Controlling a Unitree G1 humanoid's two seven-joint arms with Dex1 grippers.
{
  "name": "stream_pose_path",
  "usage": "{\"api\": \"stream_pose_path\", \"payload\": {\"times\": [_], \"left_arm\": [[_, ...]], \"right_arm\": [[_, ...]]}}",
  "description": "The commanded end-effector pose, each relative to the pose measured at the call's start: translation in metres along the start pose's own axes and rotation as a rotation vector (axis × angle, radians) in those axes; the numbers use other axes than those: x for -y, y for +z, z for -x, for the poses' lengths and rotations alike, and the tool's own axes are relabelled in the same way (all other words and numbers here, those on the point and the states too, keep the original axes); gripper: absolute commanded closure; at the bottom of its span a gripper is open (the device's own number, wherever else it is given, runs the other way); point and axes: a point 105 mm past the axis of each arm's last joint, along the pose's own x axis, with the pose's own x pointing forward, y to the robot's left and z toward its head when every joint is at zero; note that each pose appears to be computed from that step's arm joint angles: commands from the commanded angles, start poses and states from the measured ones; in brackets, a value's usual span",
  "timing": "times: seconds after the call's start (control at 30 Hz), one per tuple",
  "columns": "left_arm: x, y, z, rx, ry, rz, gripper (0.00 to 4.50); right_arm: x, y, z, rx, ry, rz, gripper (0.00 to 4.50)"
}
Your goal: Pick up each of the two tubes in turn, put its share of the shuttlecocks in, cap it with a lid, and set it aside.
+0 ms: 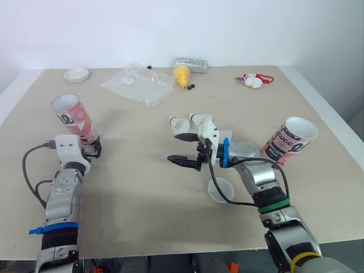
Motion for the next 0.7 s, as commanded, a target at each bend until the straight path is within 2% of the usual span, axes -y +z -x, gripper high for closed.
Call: {"api": "stream_pose_path", "payload": {"times": [0.03, 0.67, 0.7], "left_arm": [[-0.01, 0.011, -0.013, 0.028, 0.004, 0.011, 0.0], [-0.002, 0.008, -0.048, -0.009, -0.154, -0.048, 0.0], [-0.003, 0.007, -0.047, -0.008, -0.153, -0.05, 0.24]], "right_arm": [[0.007, 0.014, 0.0, 0.023, -0.014, 0.051, 0.03], [0.009, 0.018, 0.004, 0.02, -0.038, 0.065, 0.03], [0.009, 0.018, 0.004, 0.02, -0.039, 0.065, 0.0]]}}
